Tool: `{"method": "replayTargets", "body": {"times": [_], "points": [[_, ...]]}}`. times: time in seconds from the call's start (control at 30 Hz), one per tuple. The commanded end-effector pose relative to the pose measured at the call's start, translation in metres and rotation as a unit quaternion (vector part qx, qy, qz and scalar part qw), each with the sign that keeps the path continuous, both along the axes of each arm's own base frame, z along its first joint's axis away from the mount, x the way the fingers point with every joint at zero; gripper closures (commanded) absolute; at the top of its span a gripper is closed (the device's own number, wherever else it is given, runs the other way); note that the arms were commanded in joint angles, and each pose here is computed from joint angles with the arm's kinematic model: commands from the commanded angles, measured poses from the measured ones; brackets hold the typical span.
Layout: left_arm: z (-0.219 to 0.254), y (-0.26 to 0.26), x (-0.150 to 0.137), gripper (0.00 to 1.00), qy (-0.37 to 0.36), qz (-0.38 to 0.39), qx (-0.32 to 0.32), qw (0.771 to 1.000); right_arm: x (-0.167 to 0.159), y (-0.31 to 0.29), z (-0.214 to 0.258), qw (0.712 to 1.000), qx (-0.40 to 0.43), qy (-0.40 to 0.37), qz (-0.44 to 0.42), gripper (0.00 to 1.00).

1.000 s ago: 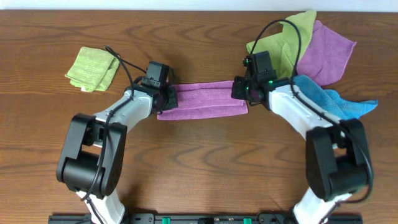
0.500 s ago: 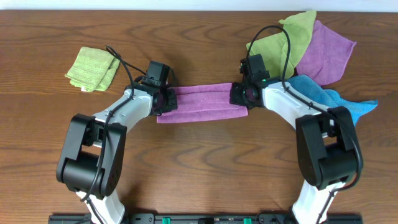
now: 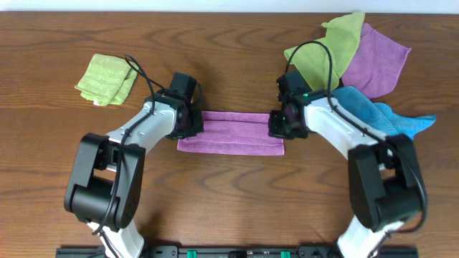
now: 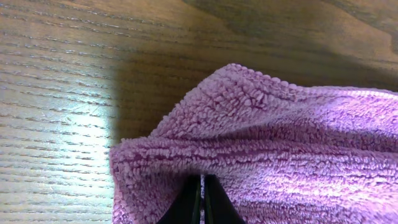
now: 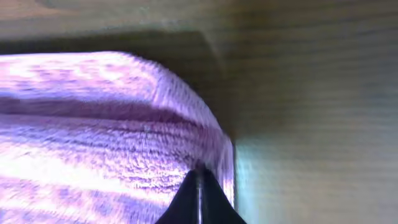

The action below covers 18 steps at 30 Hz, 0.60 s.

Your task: Fold the cloth

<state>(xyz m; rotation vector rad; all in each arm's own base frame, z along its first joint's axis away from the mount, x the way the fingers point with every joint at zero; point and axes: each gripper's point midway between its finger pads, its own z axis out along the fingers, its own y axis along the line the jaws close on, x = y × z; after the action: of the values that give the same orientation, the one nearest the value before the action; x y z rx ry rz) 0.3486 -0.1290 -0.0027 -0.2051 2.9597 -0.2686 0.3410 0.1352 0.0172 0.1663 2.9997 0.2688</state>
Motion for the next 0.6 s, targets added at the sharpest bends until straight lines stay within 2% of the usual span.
{"method": "replayTargets", "body": {"times": [0.0,0.1,0.17,0.27,0.43,0.57], "points": [[-0.018,0.011,-0.017,0.94,0.032,0.004,0.026,0.999,0.012,-0.004,0.053,0.997,0.029,-0.069,-0.004,0.50],[-0.018,0.011,-0.017,0.94,0.033,0.006,0.025,0.999,0.016,-0.009,0.101,0.989,0.078,-0.124,0.002,0.24],[-0.018,0.011,-0.018,0.94,0.038,0.020,0.022,0.999,0.016,-0.019,0.124,0.983,0.105,-0.150,0.011,0.16],[-0.017,0.005,-0.019,0.94,0.042,0.022,0.004,0.999,0.007,-0.031,0.117,0.980,0.143,-0.135,0.018,0.16],[-0.017,0.004,-0.018,0.94,0.041,0.022,0.001,0.999,-0.014,-0.015,0.072,0.960,0.261,-0.099,0.035,0.18],[-0.017,0.003,-0.018,0.94,0.040,0.022,0.000,0.999,-0.020,-0.003,0.046,0.948,0.299,-0.095,0.048,0.11]]}}
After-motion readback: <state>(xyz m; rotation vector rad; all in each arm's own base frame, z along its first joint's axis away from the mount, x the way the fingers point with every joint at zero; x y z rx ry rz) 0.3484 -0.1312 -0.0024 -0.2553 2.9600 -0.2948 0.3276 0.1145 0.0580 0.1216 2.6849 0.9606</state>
